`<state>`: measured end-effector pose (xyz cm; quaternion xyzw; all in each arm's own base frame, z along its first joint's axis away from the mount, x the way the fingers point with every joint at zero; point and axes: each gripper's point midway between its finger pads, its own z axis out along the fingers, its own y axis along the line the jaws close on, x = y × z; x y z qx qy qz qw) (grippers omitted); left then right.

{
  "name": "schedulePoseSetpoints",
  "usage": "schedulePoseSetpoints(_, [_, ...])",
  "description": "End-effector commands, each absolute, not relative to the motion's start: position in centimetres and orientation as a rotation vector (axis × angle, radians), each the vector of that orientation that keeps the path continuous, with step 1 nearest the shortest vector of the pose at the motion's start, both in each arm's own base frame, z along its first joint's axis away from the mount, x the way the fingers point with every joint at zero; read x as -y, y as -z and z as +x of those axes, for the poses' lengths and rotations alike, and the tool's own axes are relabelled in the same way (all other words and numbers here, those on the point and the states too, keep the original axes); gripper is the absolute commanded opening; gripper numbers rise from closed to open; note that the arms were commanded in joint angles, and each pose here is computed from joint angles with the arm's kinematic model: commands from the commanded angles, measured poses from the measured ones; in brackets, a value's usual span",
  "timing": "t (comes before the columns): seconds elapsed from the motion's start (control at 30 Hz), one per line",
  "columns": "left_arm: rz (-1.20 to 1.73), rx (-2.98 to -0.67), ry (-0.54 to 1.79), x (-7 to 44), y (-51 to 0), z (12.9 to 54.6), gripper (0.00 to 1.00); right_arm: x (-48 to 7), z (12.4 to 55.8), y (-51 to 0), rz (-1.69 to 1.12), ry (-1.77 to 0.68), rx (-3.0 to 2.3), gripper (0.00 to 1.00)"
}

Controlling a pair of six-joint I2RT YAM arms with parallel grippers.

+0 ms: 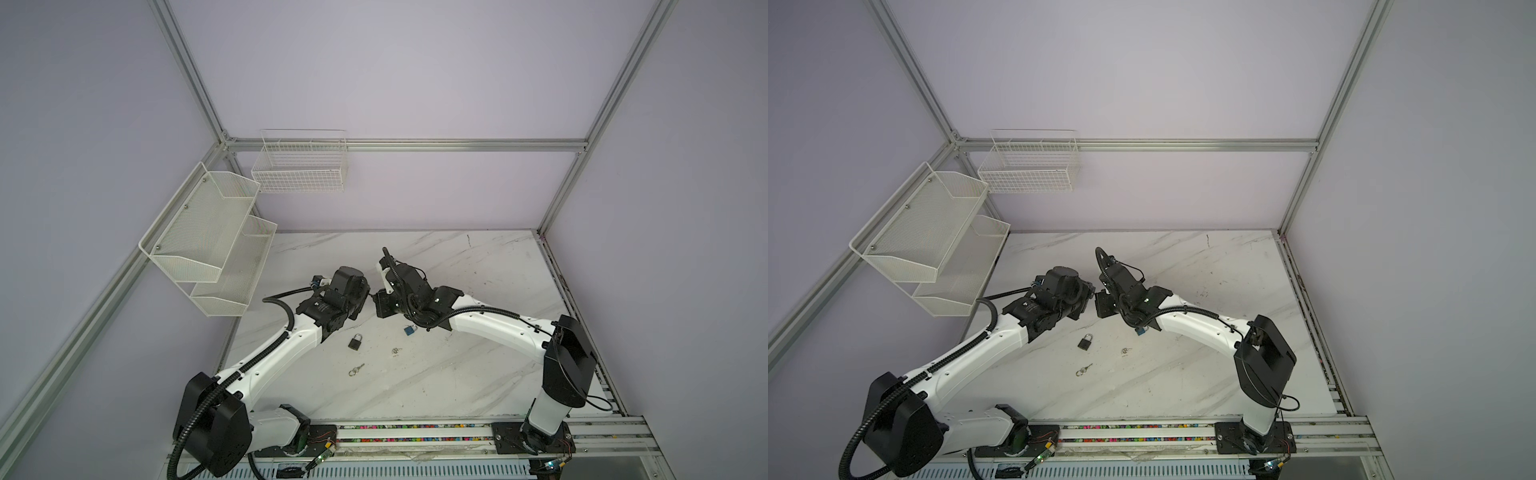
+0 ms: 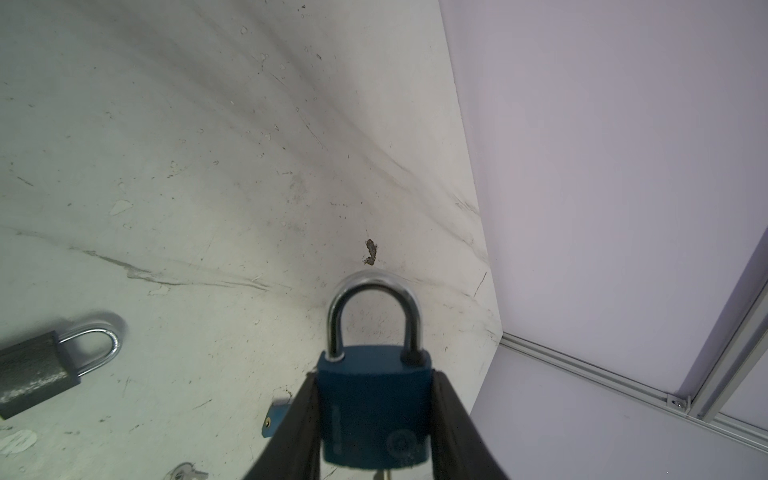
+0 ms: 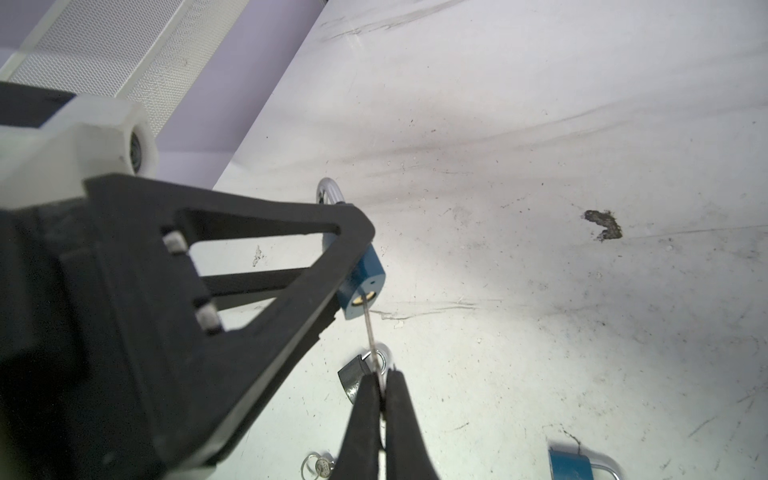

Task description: Unlock with the key

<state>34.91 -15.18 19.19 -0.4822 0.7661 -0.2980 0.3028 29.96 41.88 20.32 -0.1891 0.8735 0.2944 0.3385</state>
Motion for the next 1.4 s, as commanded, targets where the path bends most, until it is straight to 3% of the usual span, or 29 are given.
schedulePoseSetpoints(0.0, [-1.264, -2.097, 0.752, 15.2, -17.6, 34.4, 0.04, -43.8, 30.2, -24.4, -0.493, -0.899, -2.149, 0.00])
schedulePoseSetpoints(0.23, [-1.328, -2.020, 0.843, 15.2, -18.8, 35.2, 0.04, -43.9, 29.2, -23.0, -0.457, -0.968, -2.200, 0.00])
schedulePoseSetpoints(0.53, [-1.376, -1.865, 0.885, 13.8, -21.7, 35.6, 0.04, -42.7, 28.6, -18.5, -0.439, -0.853, -2.345, 0.00])
schedulePoseSetpoints(0.7, [-1.371, -1.871, 0.874, 13.6, -21.8, 35.3, 0.04, -41.8, 30.1, -20.1, -0.402, -0.754, -2.311, 0.00])
schedulePoseSetpoints(1.0, [-1.368, -1.891, 0.905, 14.1, -21.7, 35.1, 0.05, -42.9, 30.8, -22.2, -0.419, -0.812, -2.239, 0.00])
schedulePoseSetpoints(1.37, [-1.350, -1.891, 0.999, 15.2, -22.9, 35.3, 0.04, -43.1, 31.0, -21.1, -0.421, -0.793, -2.252, 0.00])
